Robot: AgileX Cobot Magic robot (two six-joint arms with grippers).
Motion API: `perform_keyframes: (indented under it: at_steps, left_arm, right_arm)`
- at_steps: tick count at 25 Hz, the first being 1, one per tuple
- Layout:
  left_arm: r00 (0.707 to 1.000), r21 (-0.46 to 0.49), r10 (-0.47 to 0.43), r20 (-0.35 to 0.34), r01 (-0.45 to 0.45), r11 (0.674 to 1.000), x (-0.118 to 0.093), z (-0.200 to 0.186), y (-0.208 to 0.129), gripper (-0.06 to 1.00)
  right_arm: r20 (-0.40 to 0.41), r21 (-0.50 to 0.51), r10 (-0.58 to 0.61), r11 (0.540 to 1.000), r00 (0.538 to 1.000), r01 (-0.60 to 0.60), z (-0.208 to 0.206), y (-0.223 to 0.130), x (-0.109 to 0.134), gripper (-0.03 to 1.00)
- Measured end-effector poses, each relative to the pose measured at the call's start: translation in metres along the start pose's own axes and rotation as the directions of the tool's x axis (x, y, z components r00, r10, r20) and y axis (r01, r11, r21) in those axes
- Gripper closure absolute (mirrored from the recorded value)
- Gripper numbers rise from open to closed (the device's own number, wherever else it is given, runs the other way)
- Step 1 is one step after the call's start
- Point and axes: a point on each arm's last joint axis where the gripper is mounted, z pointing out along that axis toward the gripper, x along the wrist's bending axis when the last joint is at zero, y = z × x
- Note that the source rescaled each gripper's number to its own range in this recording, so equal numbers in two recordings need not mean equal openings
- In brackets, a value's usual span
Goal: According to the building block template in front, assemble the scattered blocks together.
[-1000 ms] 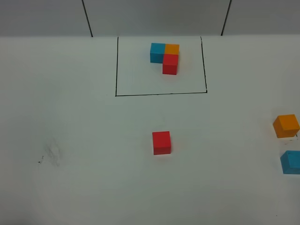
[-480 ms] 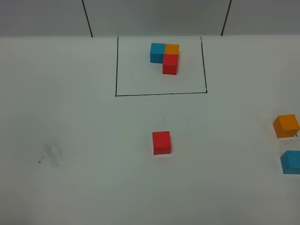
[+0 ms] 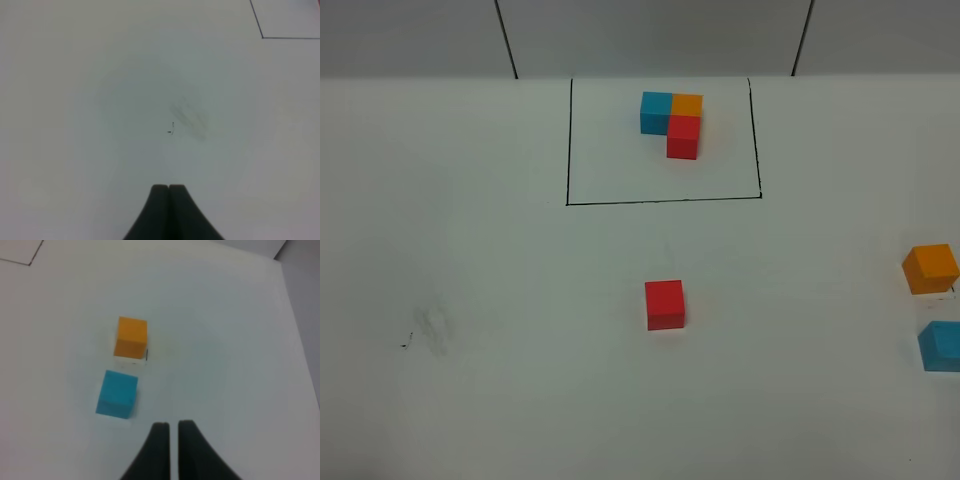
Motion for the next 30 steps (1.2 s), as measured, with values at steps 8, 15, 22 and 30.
perform_keyframes:
  at_steps: [8, 15, 22, 30]
  left_arm:
    - [1.000, -0.004, 0.004, 0.000, -0.004, 1.000, 0.0000, 0.0006, 0.0002, 0.94]
    - [1.000, -0.004, 0.005, 0.000, -0.005, 1.000, 0.0000, 0.0006, 0.0002, 0.94]
    - [1.000, -0.004, 0.005, 0.000, -0.005, 1.000, 0.0000, 0.0006, 0.0002, 0.94]
    - [1.000, -0.004, 0.005, 0.000, -0.005, 1.000, 0.0000, 0.0006, 0.0002, 0.94]
  right_arm:
    - [0.000, 0.000, 0.000, 1.000, 1.000, 0.000, 0.0000, 0.0000, 0.0000, 0.96]
    - [0.000, 0.000, 0.000, 1.000, 1.000, 0.000, 0.0000, 0.0000, 0.0000, 0.96]
    - [0.000, 0.000, 0.000, 1.000, 1.000, 0.000, 0.0000, 0.0000, 0.0000, 0.96]
    - [0.000, 0.000, 0.000, 1.000, 1.000, 0.000, 0.0000, 0.0000, 0.0000, 0.96]
